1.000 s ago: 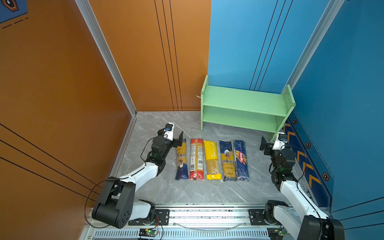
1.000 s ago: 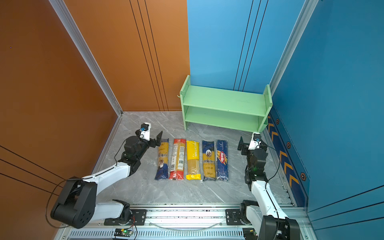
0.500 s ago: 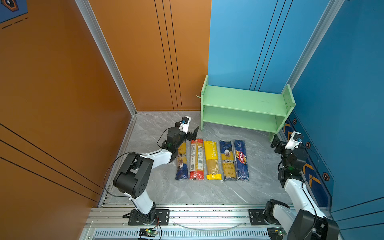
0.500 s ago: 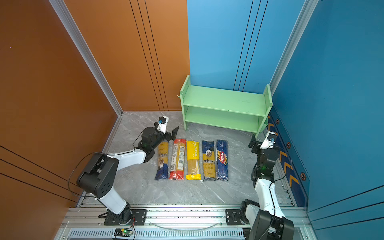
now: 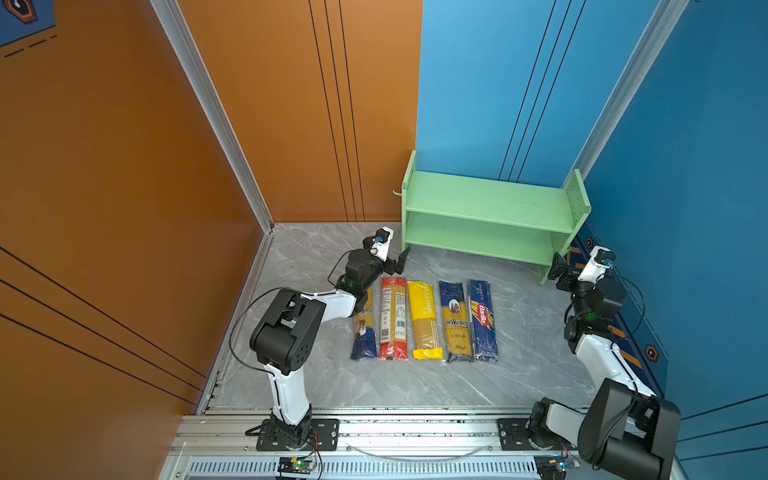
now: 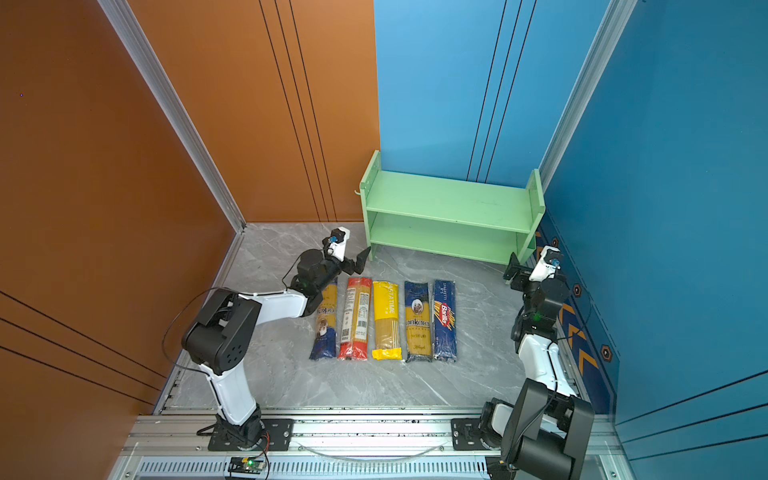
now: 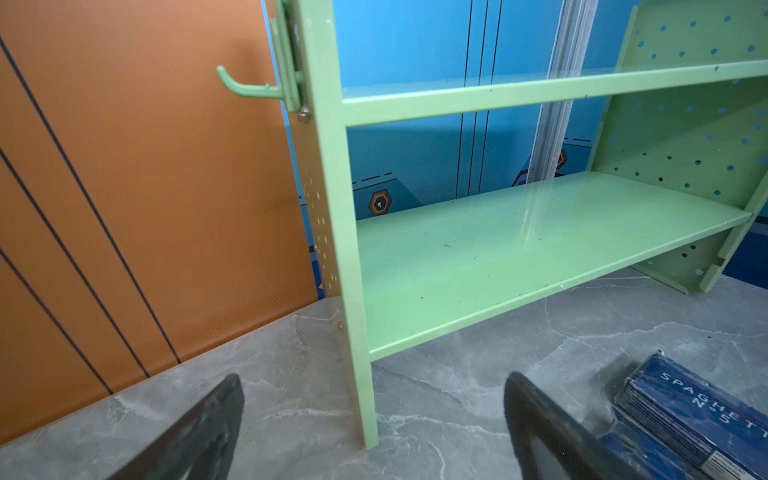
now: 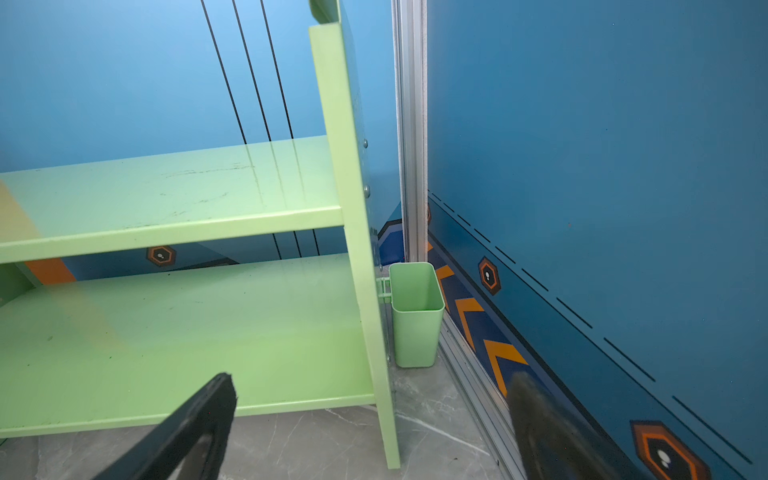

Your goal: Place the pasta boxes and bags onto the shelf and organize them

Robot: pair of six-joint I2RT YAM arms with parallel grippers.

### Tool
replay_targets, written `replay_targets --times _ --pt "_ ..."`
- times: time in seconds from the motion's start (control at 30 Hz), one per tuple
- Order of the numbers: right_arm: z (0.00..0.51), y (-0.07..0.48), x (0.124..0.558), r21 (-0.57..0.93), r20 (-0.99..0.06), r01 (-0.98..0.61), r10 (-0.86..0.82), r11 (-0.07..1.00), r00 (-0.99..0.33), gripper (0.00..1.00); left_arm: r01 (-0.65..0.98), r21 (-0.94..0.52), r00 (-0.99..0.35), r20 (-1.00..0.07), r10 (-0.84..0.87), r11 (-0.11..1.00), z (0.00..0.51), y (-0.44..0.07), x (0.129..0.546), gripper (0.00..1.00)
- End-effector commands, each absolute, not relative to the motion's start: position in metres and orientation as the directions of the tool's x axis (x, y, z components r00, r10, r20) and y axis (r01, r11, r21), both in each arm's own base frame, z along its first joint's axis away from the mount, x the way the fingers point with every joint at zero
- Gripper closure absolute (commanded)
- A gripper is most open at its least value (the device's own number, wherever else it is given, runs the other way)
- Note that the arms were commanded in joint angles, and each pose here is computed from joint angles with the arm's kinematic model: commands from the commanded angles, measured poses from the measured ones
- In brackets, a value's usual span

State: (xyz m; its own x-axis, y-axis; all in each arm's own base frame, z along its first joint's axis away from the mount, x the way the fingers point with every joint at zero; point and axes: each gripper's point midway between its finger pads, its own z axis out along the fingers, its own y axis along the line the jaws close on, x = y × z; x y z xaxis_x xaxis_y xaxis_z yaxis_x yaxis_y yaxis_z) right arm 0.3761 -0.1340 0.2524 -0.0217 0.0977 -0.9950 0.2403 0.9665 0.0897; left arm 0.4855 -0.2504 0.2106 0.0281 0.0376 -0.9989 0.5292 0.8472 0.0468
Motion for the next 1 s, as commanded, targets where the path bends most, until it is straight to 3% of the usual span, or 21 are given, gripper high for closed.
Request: replay_targets --times 0.0,0.97 --pt "0.268 -0.131 0.383 0.067 -0.998 0.189 0.065 0.980 0.020 0.00 0.498 0.078 0.110 -0.994 0.026 0.863 0.224 -0.255 0.494 0.02" --pt "0.253 -0.144 0.431 0.053 -0.998 0.124 0.049 0.991 0.035 0.04 0.450 0.079 0.174 -0.985 0.000 0.889 0.221 -0.267 0.554 0.02"
